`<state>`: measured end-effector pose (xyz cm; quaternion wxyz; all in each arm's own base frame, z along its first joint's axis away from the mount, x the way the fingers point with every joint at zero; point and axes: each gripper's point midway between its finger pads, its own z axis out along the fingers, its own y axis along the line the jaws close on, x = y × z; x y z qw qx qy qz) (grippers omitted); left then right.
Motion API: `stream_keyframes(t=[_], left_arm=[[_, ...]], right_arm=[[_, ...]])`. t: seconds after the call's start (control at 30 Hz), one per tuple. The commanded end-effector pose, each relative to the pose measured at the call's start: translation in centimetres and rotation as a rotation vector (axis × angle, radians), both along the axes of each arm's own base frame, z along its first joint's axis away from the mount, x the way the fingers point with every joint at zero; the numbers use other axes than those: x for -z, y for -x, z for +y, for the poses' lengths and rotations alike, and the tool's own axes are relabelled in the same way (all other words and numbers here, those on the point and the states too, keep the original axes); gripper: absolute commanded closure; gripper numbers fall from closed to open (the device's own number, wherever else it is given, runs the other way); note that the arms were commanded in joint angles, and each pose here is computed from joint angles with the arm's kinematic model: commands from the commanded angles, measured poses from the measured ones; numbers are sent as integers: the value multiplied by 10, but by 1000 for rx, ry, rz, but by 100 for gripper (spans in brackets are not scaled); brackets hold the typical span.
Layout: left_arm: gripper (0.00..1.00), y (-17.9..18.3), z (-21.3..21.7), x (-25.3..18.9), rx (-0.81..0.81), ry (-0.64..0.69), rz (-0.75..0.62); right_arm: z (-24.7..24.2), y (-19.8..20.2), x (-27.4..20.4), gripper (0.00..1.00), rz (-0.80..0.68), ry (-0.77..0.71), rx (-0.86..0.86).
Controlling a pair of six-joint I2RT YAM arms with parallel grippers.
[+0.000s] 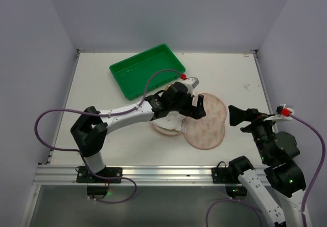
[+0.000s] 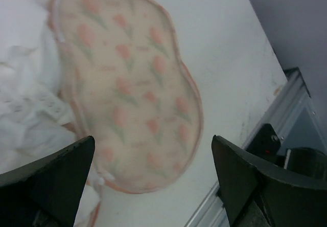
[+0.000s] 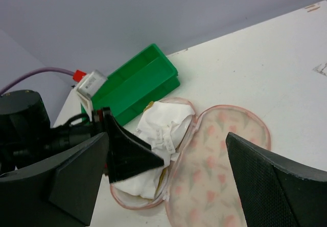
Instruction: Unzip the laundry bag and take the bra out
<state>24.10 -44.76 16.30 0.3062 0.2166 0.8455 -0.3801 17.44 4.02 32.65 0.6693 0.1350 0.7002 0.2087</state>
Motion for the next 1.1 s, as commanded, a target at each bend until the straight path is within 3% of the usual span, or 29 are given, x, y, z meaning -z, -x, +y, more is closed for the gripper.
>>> stream_keyframes(t=[0.0, 0.2, 0.3, 0.73, 0.83, 0.87, 0.93, 0.97, 1.07], left_arm=[[0, -57, 60, -19, -266, -30, -44], [3, -101, 125, 24, -398, -240, -53], [7, -112, 134, 46, -393, -310, -20], [29, -130, 118, 86, -353, -357, 0], [49, -129, 118, 84, -352, -350, -7], [63, -131, 117, 80, -356, -336, -18], [77, -129, 119, 75, -355, -322, -33], [89, -129, 118, 70, -355, -308, -45], [100, -127, 119, 65, -347, -302, -53]], right_arm=[[15, -9, 16, 1, 61, 4, -56], [41, -17, 46, 1, 165, -15, -161], [50, -20, 55, 1, 196, -22, -200], [62, -22, 66, 1, 227, -61, -245], [62, -22, 68, 1, 229, -64, -241], [61, -22, 69, 1, 229, -65, -239], [61, -22, 70, 1, 231, -66, -241], [62, -22, 71, 1, 234, -65, -240], [61, -22, 71, 1, 233, -62, -239]])
